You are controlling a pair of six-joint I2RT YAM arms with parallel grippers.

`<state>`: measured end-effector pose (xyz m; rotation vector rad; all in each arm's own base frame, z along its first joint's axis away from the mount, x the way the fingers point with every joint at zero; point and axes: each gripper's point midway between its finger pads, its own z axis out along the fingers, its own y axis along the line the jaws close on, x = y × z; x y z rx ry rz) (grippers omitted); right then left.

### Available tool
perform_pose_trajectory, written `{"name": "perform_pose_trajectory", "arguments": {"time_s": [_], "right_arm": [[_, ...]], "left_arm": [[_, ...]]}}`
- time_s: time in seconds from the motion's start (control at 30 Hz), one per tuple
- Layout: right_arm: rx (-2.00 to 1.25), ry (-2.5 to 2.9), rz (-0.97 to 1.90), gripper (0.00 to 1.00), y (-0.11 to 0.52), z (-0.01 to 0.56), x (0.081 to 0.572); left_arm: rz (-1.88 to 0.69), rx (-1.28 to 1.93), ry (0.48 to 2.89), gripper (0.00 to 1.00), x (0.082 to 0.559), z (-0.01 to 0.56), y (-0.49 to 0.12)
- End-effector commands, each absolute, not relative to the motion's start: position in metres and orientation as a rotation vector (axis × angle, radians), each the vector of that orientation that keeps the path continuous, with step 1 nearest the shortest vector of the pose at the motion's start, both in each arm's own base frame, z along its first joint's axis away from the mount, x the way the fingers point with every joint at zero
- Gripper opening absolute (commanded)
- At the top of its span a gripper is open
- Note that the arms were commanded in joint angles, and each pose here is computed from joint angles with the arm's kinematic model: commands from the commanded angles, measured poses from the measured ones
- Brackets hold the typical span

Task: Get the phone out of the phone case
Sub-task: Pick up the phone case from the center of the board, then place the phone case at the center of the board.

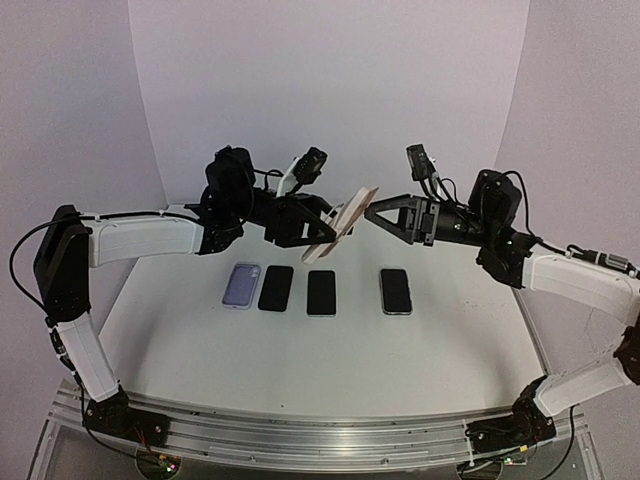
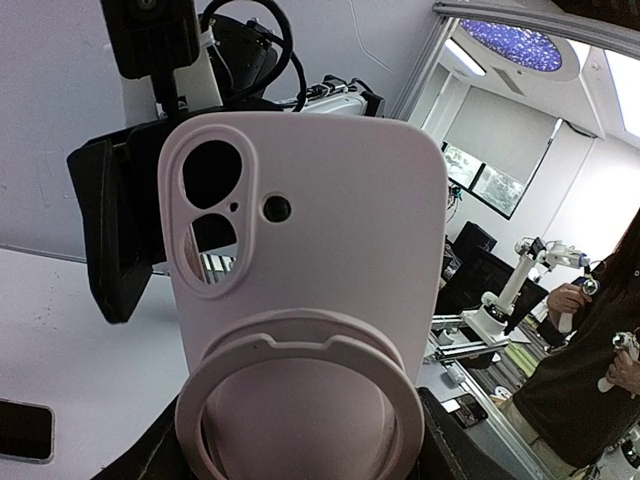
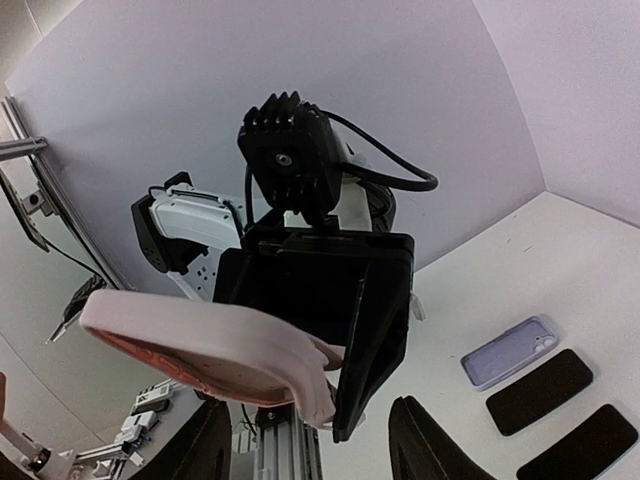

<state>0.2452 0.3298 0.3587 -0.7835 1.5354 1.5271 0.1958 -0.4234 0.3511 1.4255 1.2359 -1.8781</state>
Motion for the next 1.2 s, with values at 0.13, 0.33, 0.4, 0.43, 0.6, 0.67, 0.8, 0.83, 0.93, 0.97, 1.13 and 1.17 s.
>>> {"name": "perform_pose_trajectory", "arguments": {"time_s": [0.13,0.33,0.4,0.43,0.6,0.67,0.8,0.83,0.93,0.97,1.13,1.17], "right_arm": [[-0.775,1.444,1.564,0.24,0.345,0.387,0.253],[-0.722,1.449,1.558,0.0,0.342,0.39,0.257],[-0.698,1.454,1.554,0.0,0.34,0.391,0.259],[-0.683,1.46,1.553,0.0,0.34,0.391,0.26],[-0.563,1.61,1.486,0.0,0.333,0.371,0.278],[-0.516,1.734,1.414,0.0,0.33,0.351,0.289],[-0.383,1.965,1.285,0.0,0.318,0.31,0.31],[-0.329,2.024,1.243,0.0,0.312,0.297,0.319],[-0.187,2.263,1.011,0.0,0.293,0.241,0.34],[-0.159,2.338,0.938,0.0,0.288,0.225,0.344],[-0.177,2.629,0.757,0.0,0.294,0.156,0.359],[-0.201,2.679,0.723,0.0,0.296,0.144,0.362]], "left_arm": [[-1.832,1.417,1.184,0.48,0.196,0.362,-0.421],[-1.829,1.414,1.2,0.51,0.197,0.357,-0.421],[-1.819,1.405,1.211,0.6,0.198,0.355,-0.421],[-1.807,1.395,1.222,0.69,0.2,0.353,-0.421],[-1.559,1.298,1.295,0.99,0.228,0.346,-0.421],[-1.394,1.255,1.324,1.0,0.244,0.342,-0.414],[-1.106,1.177,1.419,1.0,0.277,0.323,-0.392],[-1.039,1.149,1.449,1.0,0.285,0.319,-0.386],[-0.821,1.059,1.538,1.0,0.31,0.303,-0.366],[-0.752,1.026,1.557,1.0,0.317,0.301,-0.358],[-0.603,0.985,1.62,0.99,0.326,0.282,-0.338],[-0.601,0.983,1.618,0.99,0.324,0.283,-0.336]]}}
